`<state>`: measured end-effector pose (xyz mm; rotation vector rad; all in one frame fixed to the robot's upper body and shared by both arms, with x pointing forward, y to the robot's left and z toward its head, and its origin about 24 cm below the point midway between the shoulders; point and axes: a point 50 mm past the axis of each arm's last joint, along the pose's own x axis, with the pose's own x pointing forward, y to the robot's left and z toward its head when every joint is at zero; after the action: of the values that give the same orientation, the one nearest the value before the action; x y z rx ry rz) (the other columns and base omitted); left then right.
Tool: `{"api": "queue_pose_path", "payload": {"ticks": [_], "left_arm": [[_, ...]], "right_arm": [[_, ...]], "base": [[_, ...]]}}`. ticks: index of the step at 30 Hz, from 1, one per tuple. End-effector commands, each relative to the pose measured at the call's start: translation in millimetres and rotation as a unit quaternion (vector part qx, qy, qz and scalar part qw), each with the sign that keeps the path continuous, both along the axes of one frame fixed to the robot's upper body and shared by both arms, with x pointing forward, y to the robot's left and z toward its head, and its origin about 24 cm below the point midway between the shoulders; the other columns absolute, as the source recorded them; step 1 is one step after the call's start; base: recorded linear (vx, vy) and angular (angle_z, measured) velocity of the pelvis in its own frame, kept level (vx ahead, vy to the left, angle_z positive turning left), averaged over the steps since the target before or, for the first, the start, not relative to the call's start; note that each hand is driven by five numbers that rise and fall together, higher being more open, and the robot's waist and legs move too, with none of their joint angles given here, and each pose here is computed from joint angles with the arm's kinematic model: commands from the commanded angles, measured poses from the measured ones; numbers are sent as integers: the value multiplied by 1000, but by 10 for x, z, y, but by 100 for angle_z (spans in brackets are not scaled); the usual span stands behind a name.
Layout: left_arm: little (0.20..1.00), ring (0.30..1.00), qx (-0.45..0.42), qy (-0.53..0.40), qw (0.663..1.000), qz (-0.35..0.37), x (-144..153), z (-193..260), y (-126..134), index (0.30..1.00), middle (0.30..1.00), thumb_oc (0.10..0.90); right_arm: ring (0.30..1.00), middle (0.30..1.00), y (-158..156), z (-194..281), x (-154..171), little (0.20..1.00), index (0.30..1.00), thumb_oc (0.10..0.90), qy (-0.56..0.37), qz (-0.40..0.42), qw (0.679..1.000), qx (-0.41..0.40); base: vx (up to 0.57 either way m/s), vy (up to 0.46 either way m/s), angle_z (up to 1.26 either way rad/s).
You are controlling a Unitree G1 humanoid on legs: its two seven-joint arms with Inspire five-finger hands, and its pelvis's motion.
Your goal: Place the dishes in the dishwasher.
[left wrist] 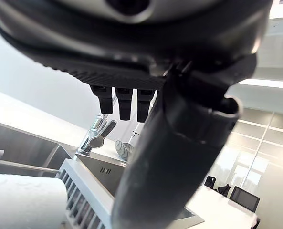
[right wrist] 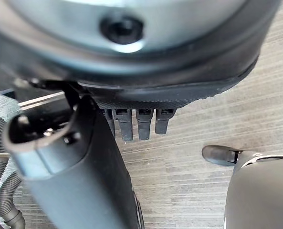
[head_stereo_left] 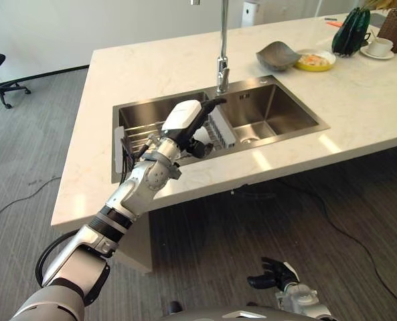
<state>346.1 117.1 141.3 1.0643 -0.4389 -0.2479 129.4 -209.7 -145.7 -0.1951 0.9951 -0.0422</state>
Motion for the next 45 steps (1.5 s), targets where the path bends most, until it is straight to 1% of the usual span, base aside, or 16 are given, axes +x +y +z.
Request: {"api": "queue_pose_path", "payload": {"ticks": [1, 4, 10, 11, 17, 26, 29, 33, 36, 37, 39, 43, 44, 45], "left_arm": [[900, 900, 20, -106, 991, 75, 325, 726, 158, 900, 900, 800], [900, 900, 33, -93, 989, 107, 417, 725, 194, 900, 900, 800], [900, 900, 38, -87, 988, 123, 484, 748, 170, 900, 900, 800], [900, 900, 44, -77, 987, 133, 533, 752, 148, 900, 900, 800], [900, 900, 51, -61, 986, 149, 602, 741, 119, 900, 900, 800], [900, 900, 33, -53, 983, 173, 671, 827, 148, 900, 900, 800], [900, 900, 31, -52, 980, 191, 712, 916, 199, 900, 900, 800], [900, 900, 29, -47, 976, 213, 745, 963, 278, 900, 900, 800], [900, 900, 29, -48, 975, 213, 746, 966, 277, 900, 900, 800], [900, 900, 44, -20, 970, 240, 774, 892, 407, 900, 900, 800], [900, 900, 54, -6, 965, 256, 785, 845, 480, 900, 900, 800], [900, 900, 54, -6, 965, 256, 785, 846, 480, 900, 900, 800], [900, 900, 61, 43, 954, 292, 792, 666, 666, 900, 900, 800], [900, 900, 55, 54, 952, 298, 790, 614, 695, 900, 900, 800]], "right_arm": [[900, 900, 12, 163, 350, 900, 900, 800, -67, 13, 998, 7], [900, 900, 12, 130, 296, 900, 900, 800, -53, 15, 998, 9], [900, 900, 21, 92, 222, 900, 900, 800, -39, 16, 999, 14], [900, 900, 9, 87, 211, 900, 900, 800, -35, 17, 999, 14], [900, 900, -6, 121, 275, 900, 900, 800, -44, 19, 999, 15], [900, 900, -23, 202, 429, 900, 900, 800, -68, 20, 997, 14], [900, 900, -35, 242, 514, 900, 900, 800, -78, 23, 997, 13], [900, 900, -27, 245, 532, 900, 900, 800, -78, 24, 997, 16], [900, 900, -27, 246, 535, 900, 900, 800, -79, 24, 996, 16], [900, 900, -23, 239, 542, 900, 900, 800, -74, 24, 997, 19], [900, 900, -19, 233, 541, 900, 900, 800, -70, 25, 997, 20], [900, 900, -19, 233, 542, 900, 900, 800, -70, 25, 997, 20], [900, 900, -7, 257, 607, 900, 900, 800, -74, 26, 997, 23], [900, 900, 8, 258, 618, 900, 900, 800, -74, 26, 997, 24]], "base": [[15, -11, -23], [7, -4, -20], [0, 0, 0], [0, 0, 0], [2, 1, -1], [-3, 0, 0], [-52, 17, -9], [-19, 2, -9], [0, 0, 0], [0, 0, 0], [8, -1, -6], [11, -6, -1], [43, -24, 1], [52, -23, 1]]}}
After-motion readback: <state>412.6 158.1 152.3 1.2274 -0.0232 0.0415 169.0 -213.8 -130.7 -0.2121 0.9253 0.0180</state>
